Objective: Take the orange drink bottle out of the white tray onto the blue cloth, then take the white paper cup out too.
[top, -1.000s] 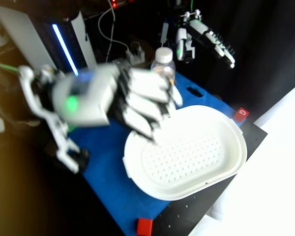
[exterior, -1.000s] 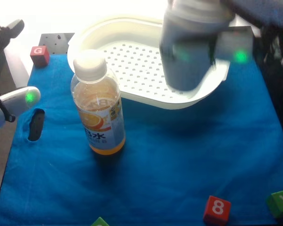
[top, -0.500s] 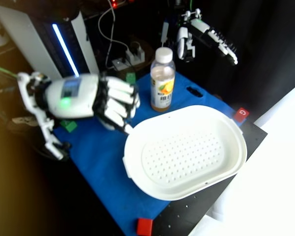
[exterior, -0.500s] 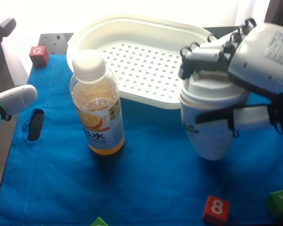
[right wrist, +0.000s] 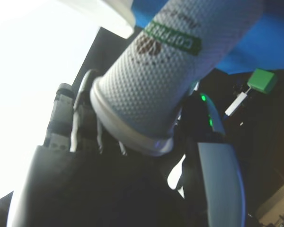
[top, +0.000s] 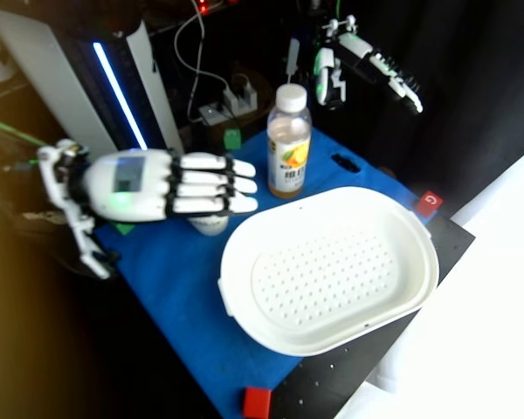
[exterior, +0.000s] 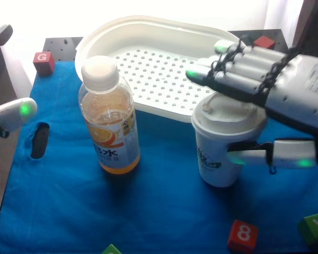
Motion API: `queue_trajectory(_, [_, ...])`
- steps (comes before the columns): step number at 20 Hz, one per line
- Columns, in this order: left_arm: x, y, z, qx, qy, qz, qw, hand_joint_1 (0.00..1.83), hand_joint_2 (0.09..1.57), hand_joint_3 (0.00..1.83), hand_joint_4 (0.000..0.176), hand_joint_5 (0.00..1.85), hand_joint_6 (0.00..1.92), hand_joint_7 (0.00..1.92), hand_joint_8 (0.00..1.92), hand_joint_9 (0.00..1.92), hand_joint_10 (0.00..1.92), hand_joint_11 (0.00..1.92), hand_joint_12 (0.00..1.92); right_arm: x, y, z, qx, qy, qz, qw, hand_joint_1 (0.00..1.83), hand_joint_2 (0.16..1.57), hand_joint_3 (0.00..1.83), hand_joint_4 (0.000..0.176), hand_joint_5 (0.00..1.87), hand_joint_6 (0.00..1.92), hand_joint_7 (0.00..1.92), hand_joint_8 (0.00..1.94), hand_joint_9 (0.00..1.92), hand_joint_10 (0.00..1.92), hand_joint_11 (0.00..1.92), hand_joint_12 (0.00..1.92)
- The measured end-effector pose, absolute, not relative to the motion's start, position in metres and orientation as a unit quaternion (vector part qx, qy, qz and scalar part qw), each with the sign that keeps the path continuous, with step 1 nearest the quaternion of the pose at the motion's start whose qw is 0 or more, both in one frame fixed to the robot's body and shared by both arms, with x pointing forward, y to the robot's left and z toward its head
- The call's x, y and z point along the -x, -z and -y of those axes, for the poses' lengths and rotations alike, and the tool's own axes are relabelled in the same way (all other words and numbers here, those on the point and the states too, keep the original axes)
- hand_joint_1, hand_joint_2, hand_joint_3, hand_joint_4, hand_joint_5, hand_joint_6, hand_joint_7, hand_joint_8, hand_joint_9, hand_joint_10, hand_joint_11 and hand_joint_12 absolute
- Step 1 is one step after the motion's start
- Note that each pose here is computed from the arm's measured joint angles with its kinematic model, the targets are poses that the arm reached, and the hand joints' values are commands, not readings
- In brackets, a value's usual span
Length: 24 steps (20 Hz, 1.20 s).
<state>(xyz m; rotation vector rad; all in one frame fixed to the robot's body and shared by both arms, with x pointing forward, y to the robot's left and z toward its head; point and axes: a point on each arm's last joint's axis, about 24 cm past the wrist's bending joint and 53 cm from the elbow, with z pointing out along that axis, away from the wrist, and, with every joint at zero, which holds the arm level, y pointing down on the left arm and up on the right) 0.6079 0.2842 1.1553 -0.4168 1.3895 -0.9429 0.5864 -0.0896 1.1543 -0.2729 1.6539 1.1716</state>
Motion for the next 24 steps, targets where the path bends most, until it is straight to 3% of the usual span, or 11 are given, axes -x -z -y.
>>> queue_trajectory(2, [-0.608,-1.156,-0.285,0.184,0.416,-0.609,0.650,0.48,1.14,0.00,0.138,0.05,0.00,0.00,0.00,0.00,0.00,0.00,0.13,-0.584,-1.168,0.095,0.113,-0.495,-0.678,0.531,0.47,1.08,0.00,0.110,0.00,0.00,0.00,0.00,0.00,0.00,0.00,1.08])
queue_trajectory(4, [-0.608,-1.156,-0.285,0.185,0.415,-0.609,0.650,0.47,1.13,0.00,0.135,0.05,0.00,0.00,0.00,0.00,0.00,0.00,0.19,-0.585,-1.177,0.101,0.104,-0.506,-0.671,0.533,0.45,1.06,0.00,0.042,0.00,0.00,0.00,0.00,0.00,0.00,0.00,1.20])
queue_trajectory(8, [-0.608,-1.157,-0.286,0.186,0.415,-0.608,0.651,0.48,1.14,0.00,0.138,0.06,0.00,0.00,0.00,0.00,0.00,0.00,0.20,-0.584,-1.195,0.113,0.092,-0.518,-0.652,0.546,0.39,1.02,0.00,0.087,0.00,0.00,0.00,0.00,0.00,0.00,0.00,0.96])
queue_trajectory(9, [-0.607,-1.157,-0.286,0.185,0.415,-0.608,0.651,0.49,1.14,0.00,0.139,0.06,0.00,0.00,0.00,0.00,0.00,0.00,0.19,-0.583,-1.203,0.116,0.090,-0.521,-0.644,0.553,0.39,1.01,0.00,0.083,0.00,0.00,0.00,0.00,0.00,0.00,0.00,0.97])
queue_trajectory(11, [-0.607,-1.157,-0.286,0.185,0.415,-0.607,0.652,0.51,1.12,0.00,0.138,0.06,0.00,0.00,0.00,0.00,0.00,0.00,0.14,-0.582,-1.221,0.128,0.079,-0.530,-0.622,0.571,0.33,1.05,0.00,0.008,0.00,0.00,0.00,0.00,0.00,0.00,0.00,0.79])
queue_trajectory(12, [-0.607,-1.157,-0.287,0.185,0.415,-0.607,0.653,0.51,1.12,0.00,0.136,0.06,0.00,0.00,0.00,0.00,0.00,0.00,0.14,-0.583,-1.232,0.138,0.070,-0.533,-0.609,0.584,0.34,1.07,0.00,0.016,0.00,0.00,0.00,0.00,0.00,0.00,0.00,0.37])
queue_trajectory(13, [-0.607,-1.157,-0.287,0.185,0.415,-0.607,0.653,0.51,1.12,0.00,0.133,0.06,0.00,0.00,0.00,0.00,0.00,0.00,0.14,-0.583,-1.234,0.139,0.069,-0.533,-0.606,0.586,0.42,1.08,0.01,0.024,0.00,0.00,0.00,0.00,0.00,0.00,0.00,0.29])
queue_trajectory(14, [-0.606,-1.157,-0.287,0.185,0.415,-0.607,0.653,0.51,1.12,0.00,0.125,0.06,0.00,0.00,0.00,0.00,0.00,0.00,0.14,-0.585,-1.239,0.145,0.058,-0.535,-0.599,0.593,0.50,1.09,0.01,0.000,0.00,0.00,0.00,0.00,0.00,0.00,0.00,0.68])
queue_trajectory(17, [-0.606,-1.158,-0.286,0.184,0.417,-0.606,0.652,0.50,1.13,0.00,0.122,0.05,0.00,0.00,0.00,0.00,0.00,0.00,0.22,-0.584,-1.244,0.149,0.055,-0.539,-0.591,0.598,0.47,1.13,0.02,0.020,0.00,0.00,0.01,0.00,0.08,0.05,0.00,1.23])
queue_trajectory(21, [-0.605,-1.162,-0.287,0.184,0.419,-0.599,0.657,0.52,1.13,0.00,0.118,0.04,0.00,0.00,0.00,0.00,0.00,0.00,0.25,-0.586,-1.263,0.161,0.043,-0.543,-0.560,0.624,0.42,1.23,0.02,0.000,0.00,0.00,0.07,0.01,0.01,0.42,0.00,1.44])
queue_trajectory(24, [-0.604,-1.167,-0.287,0.179,0.421,-0.594,0.662,0.55,1.13,0.00,0.115,0.05,0.00,0.00,0.00,0.00,0.00,0.00,0.29,-0.594,-1.270,0.174,0.031,-0.525,-0.549,0.650,0.39,1.27,0.03,0.000,0.00,0.00,0.02,0.00,0.00,0.33,0.00,1.42])
